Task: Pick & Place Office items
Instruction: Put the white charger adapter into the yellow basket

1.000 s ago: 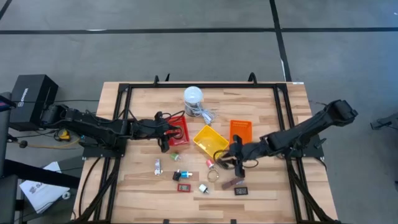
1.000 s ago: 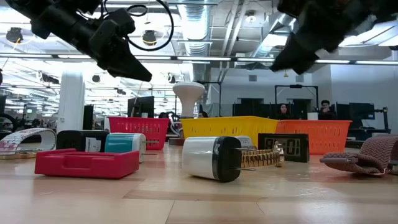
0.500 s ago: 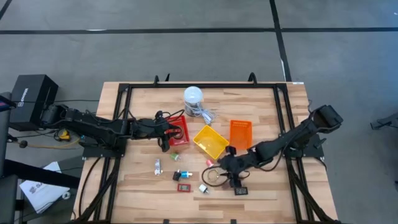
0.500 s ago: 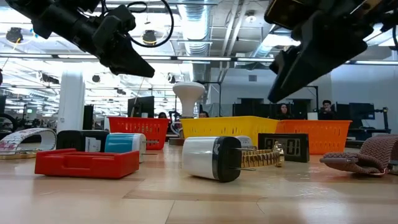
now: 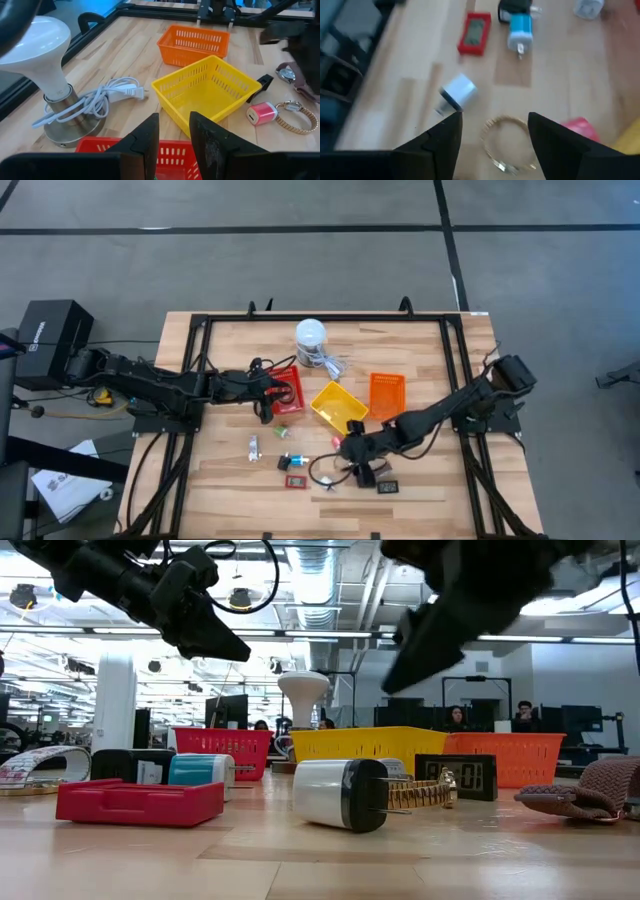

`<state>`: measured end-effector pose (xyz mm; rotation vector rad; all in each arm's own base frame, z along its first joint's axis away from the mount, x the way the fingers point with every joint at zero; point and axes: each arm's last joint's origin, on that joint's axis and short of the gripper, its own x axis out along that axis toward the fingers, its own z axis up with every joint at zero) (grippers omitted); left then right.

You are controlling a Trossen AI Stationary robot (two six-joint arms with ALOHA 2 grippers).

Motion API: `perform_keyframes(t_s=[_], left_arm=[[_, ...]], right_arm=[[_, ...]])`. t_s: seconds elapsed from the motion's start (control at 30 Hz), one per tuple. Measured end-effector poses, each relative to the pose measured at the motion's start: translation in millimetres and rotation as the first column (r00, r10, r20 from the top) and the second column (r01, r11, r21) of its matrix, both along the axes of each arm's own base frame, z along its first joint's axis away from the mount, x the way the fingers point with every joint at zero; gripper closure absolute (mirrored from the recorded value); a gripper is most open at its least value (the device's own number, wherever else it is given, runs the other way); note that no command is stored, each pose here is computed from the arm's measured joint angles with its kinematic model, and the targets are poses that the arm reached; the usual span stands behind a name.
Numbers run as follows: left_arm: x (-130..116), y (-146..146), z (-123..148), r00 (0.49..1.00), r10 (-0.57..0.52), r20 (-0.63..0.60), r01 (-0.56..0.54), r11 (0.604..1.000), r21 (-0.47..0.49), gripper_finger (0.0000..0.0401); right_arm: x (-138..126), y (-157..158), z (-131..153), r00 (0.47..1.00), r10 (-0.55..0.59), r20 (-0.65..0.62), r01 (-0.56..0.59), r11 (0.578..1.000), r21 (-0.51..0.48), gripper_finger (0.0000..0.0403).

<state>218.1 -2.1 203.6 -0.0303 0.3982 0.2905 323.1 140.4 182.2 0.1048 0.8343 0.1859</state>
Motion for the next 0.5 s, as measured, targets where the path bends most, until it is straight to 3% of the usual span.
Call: perform_keyframes(t_s=[0.13,0.27,0.5], left_arm=[[0,0,1,1.000,0.001,0.007,-0.001,1.000,-0.002,0.0299],[1,0,1,1.000,0.001,0.016,-0.001,1.000,-0.002,0.0299],[1,-1,3,0.999,-0.014,0.035,0.014,1.000,-0.007,0.0299]], right_arm=[[18,9,8,0.994,-0.109,-0.009,0.110,0.986,0.128,0.0190],[31,28,8,0.997,-0.038,-0.066,0.050,0.980,0.190,0.0197],[50,48,-6,0.972,-0.016,-0.234,0.051,0.988,0.149,0.0205]])
